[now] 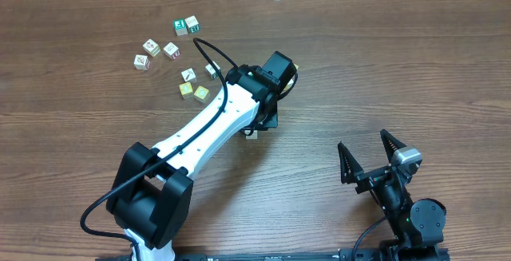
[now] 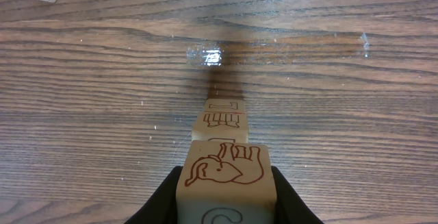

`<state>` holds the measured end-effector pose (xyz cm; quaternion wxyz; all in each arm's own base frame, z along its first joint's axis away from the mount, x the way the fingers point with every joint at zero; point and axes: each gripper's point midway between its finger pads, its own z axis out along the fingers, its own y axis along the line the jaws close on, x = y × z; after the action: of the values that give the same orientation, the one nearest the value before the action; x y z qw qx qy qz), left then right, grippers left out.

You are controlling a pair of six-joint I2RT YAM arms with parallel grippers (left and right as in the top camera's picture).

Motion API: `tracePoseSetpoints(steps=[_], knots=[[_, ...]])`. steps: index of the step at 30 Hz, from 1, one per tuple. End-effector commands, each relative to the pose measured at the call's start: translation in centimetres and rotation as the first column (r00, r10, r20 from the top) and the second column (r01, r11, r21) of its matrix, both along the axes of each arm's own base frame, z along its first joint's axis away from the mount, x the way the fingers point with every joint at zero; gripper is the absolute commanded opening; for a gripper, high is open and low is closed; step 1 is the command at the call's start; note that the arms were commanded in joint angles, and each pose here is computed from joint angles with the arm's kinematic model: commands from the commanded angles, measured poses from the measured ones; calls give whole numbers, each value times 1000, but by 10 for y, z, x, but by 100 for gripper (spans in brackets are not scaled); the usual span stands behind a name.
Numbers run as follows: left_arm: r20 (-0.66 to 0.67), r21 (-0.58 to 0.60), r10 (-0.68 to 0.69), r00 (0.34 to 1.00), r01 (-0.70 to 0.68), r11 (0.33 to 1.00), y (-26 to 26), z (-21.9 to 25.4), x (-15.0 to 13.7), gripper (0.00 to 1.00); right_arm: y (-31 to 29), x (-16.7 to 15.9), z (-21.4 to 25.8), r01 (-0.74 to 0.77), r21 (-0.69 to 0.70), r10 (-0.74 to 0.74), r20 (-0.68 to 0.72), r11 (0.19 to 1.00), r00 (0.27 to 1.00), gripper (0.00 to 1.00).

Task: Form a tower
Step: 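Lower the elephant-picture block onto the top of the tower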

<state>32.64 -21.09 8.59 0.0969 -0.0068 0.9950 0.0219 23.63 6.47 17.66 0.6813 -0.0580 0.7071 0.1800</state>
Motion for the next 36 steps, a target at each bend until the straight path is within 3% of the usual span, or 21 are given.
tracePoseSetpoints(steps=[1, 36], knots=[[6, 19, -11, 1000, 11, 1000, 7, 1, 0, 9, -1, 0, -2, 4, 3, -4, 4, 1000, 1000, 100], [13, 41, 0, 1000, 0, 999, 11, 1, 1, 8, -1, 0, -2, 4, 3, -4, 4, 1000, 1000, 100]])
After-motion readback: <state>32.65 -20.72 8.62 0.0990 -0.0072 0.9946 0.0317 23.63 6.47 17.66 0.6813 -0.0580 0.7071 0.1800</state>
